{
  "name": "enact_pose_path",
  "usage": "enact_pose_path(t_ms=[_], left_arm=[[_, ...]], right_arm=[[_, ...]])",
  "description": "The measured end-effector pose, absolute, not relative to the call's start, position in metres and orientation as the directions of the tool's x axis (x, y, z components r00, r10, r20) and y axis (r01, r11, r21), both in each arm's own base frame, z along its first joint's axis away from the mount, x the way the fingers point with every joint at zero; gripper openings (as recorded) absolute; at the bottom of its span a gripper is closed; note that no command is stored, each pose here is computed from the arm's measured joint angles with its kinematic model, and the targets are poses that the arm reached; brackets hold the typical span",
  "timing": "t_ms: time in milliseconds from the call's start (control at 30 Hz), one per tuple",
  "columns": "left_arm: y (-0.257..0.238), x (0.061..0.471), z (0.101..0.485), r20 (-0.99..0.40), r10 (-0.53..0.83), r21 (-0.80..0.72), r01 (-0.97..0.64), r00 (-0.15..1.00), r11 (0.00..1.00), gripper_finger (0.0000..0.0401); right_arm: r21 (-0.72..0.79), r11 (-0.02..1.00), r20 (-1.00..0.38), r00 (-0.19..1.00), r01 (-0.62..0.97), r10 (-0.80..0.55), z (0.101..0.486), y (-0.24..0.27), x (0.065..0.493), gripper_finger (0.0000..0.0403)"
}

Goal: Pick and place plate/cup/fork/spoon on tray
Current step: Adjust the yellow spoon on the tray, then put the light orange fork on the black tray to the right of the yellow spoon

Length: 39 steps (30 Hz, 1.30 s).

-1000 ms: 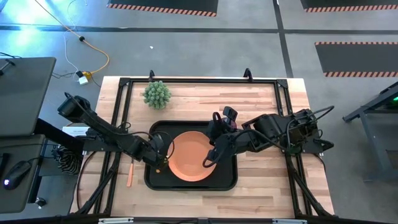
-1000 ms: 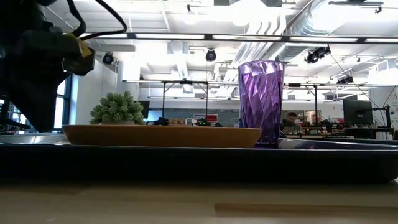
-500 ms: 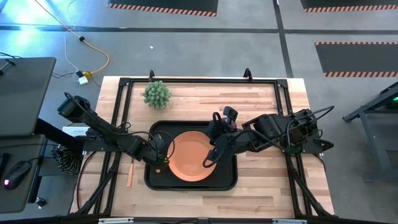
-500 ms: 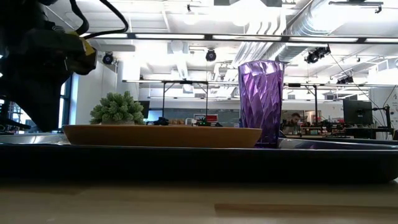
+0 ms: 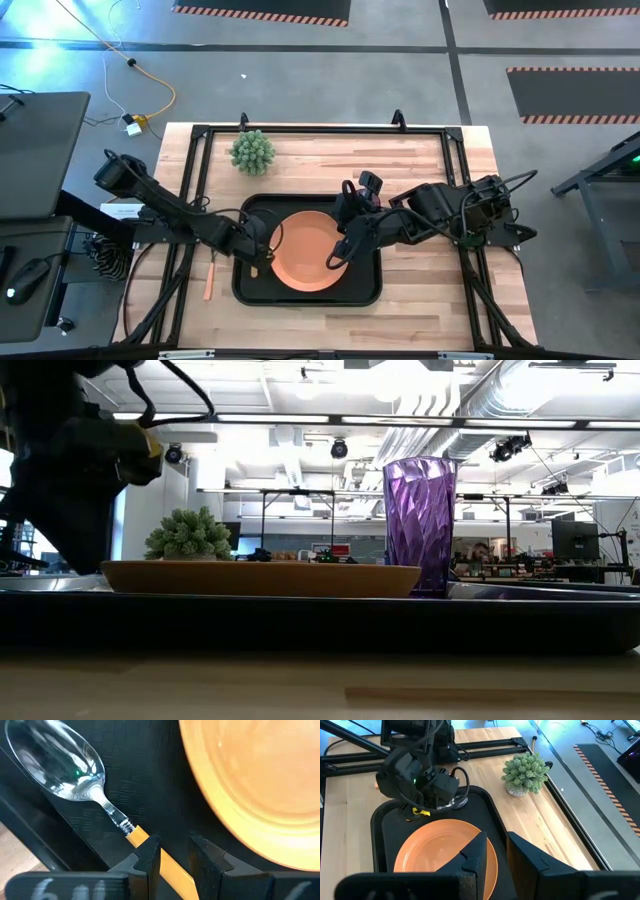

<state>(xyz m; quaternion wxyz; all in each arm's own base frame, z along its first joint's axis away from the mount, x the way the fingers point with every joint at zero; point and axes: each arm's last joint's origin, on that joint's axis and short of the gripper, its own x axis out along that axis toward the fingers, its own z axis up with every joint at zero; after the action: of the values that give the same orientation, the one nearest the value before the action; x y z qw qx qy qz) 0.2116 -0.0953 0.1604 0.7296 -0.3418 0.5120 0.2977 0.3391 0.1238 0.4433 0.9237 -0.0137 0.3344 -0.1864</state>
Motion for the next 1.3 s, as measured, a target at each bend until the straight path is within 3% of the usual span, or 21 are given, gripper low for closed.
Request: enact_pose_path(t_ms=[467, 1300], left_arm=[[-0.101, 0.222, 0.141, -0.96, 0.062, -0.183, -0.777, 0.274, 0.603, 0.0085], [-0.105, 0.225, 0.147, -0.962, 0.019, -0.204, -0.768, 0.271, 0.607, 0.0085]], right_arm=[[-0.143, 0.929, -0.613, 0.706, 0.342, -0.354, 0.443, 0.124, 0.339, 0.0067], [-0.145, 0.93, -0.616, 0.705, 0.338, -0.352, 0.443, 0.124, 0.339, 0.0067]])
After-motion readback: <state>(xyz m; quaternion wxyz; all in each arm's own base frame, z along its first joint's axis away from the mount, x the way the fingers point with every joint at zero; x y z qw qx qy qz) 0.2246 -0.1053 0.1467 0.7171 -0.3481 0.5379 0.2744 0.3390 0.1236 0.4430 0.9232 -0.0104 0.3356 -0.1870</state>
